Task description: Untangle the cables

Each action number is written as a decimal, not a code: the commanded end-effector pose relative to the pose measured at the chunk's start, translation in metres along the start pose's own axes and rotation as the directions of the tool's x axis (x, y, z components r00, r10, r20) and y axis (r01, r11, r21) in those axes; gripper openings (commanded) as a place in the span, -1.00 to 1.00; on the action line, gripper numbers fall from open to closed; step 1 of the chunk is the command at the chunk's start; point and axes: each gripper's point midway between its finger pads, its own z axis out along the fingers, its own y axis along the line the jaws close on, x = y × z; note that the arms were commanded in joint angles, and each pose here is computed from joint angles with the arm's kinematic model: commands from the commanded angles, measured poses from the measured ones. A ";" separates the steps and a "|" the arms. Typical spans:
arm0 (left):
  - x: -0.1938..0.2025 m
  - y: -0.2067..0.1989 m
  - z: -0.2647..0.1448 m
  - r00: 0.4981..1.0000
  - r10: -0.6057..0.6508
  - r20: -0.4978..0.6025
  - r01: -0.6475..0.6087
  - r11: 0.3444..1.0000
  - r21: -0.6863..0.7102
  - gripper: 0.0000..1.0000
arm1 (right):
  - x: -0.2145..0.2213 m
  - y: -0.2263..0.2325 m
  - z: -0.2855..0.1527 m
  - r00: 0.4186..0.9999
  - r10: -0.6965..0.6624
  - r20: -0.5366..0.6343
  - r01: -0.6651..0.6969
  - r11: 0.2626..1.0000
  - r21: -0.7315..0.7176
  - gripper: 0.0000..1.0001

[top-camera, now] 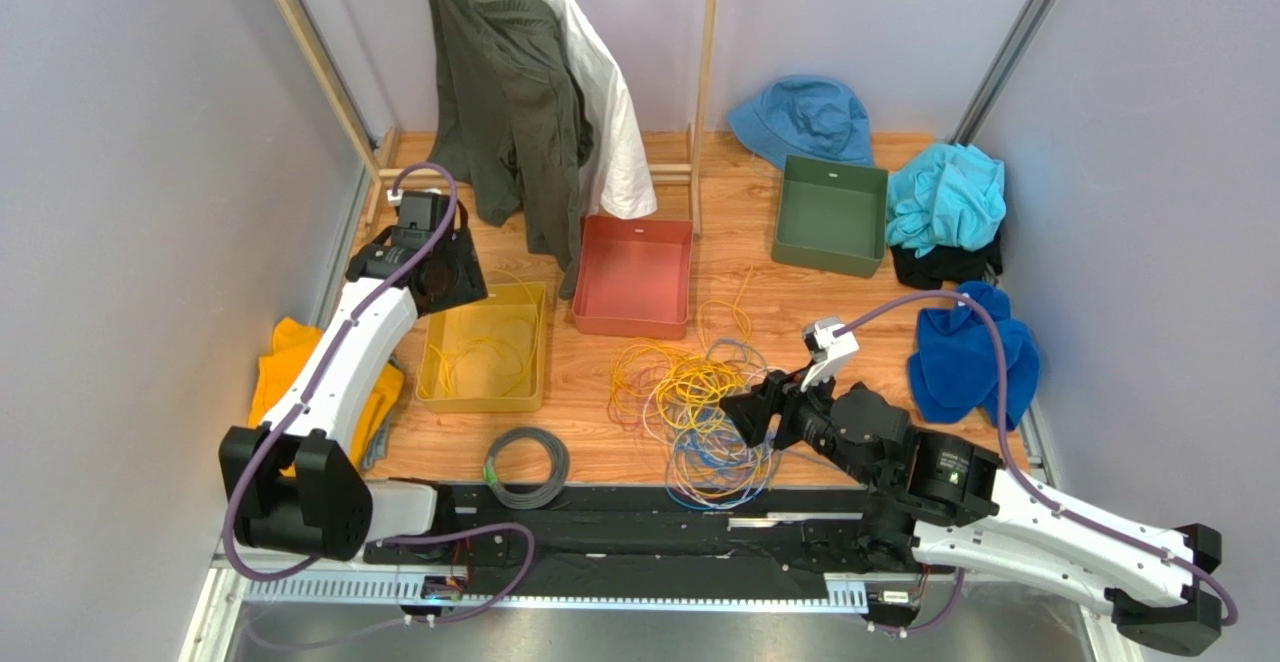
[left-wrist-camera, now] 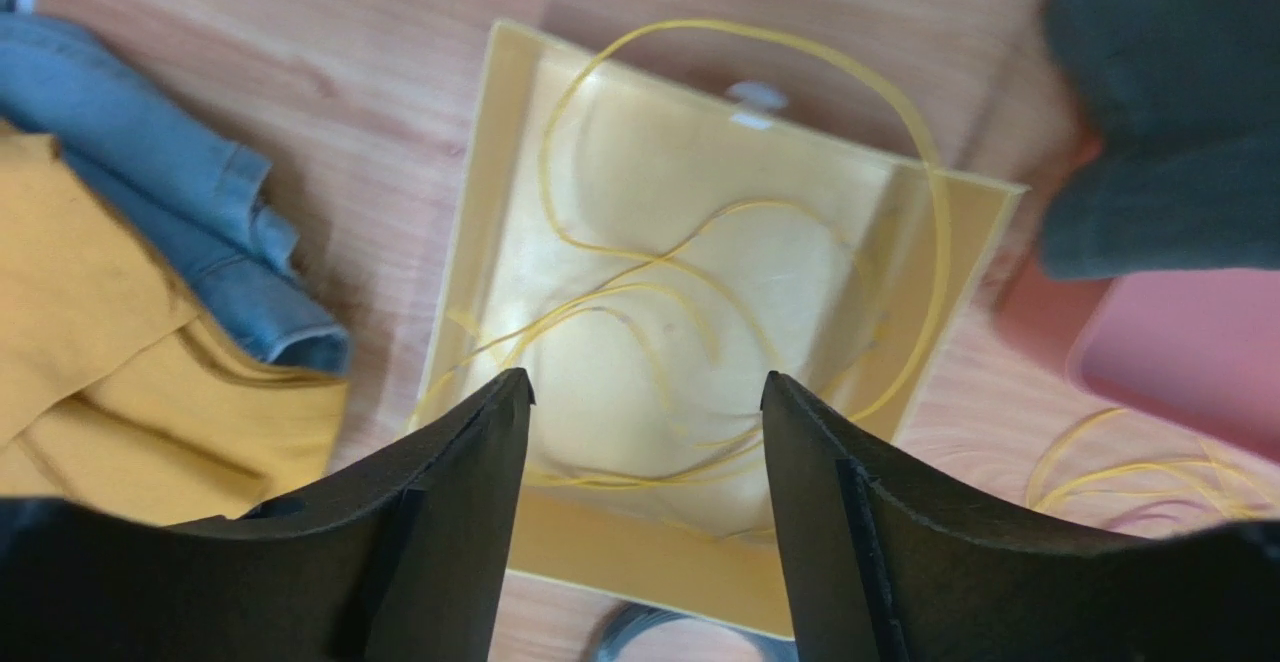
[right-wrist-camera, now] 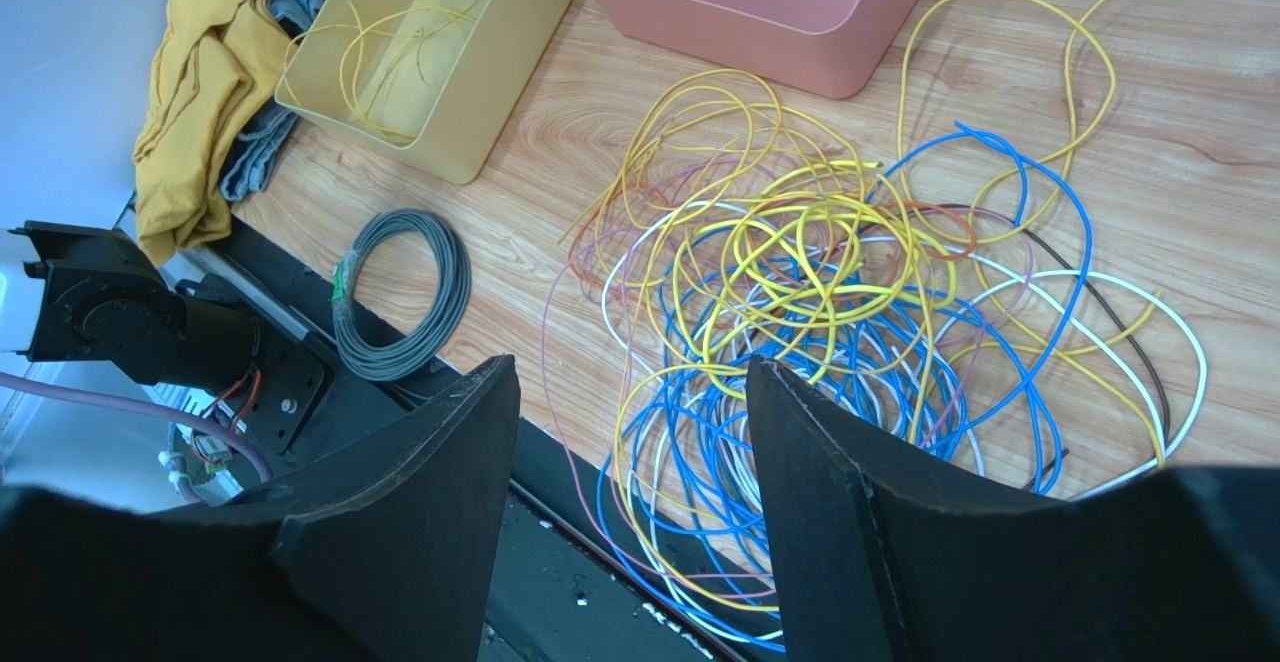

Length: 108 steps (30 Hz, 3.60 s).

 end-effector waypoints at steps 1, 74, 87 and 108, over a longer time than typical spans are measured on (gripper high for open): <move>0.003 0.028 -0.008 1.000 -0.024 -0.017 0.023 0.996 -0.089 0.40 | -0.004 0.003 -0.001 0.999 0.028 0.024 -0.028 0.999 -0.020 0.22; 0.154 -0.244 -0.056 0.946 0.276 0.169 -0.317 0.688 0.653 0.90 | 0.010 -0.002 0.007 0.998 0.056 -0.035 -0.055 0.998 0.040 0.12; 0.179 -0.268 0.004 0.951 0.302 0.070 -0.273 0.711 0.648 0.32 | 0.008 -0.009 0.008 1.000 0.012 -0.023 -0.011 0.997 0.072 0.12; 0.052 -0.189 -0.197 0.895 0.111 0.432 -0.398 0.636 0.661 -1.00 | 0.010 -0.022 0.017 0.997 0.048 0.056 -0.054 0.993 0.109 0.13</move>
